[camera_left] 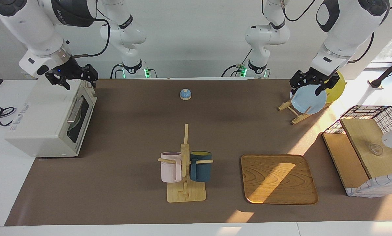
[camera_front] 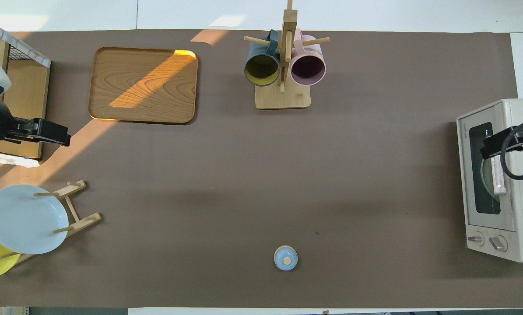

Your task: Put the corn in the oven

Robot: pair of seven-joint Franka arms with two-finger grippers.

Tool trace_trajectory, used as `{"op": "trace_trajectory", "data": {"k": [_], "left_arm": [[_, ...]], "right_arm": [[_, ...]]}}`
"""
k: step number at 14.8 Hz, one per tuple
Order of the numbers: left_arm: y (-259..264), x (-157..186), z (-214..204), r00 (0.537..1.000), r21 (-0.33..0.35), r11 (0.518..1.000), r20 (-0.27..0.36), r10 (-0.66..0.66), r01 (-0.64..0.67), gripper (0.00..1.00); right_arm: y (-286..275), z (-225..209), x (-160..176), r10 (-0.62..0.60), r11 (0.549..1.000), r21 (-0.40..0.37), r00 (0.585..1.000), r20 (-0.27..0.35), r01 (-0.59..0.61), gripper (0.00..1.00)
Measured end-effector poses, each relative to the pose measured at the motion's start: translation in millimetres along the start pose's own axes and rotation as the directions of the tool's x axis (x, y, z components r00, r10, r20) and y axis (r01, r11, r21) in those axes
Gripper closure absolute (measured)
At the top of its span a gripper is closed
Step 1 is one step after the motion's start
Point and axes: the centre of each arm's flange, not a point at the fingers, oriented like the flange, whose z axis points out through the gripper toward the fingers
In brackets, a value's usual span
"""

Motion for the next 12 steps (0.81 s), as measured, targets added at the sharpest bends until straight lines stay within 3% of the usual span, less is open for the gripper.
{"op": "trace_trajectory", "data": {"k": [12], "left_arm": [[0.0,0.0,-0.1,1.000,0.000,1.000,0.000,0.000,0.000,0.00]], "right_arm": [[-3.7,-5.1,1.2,0.033,0.999,-0.003,0.999,-0.016,-0.033,0.00]]}}
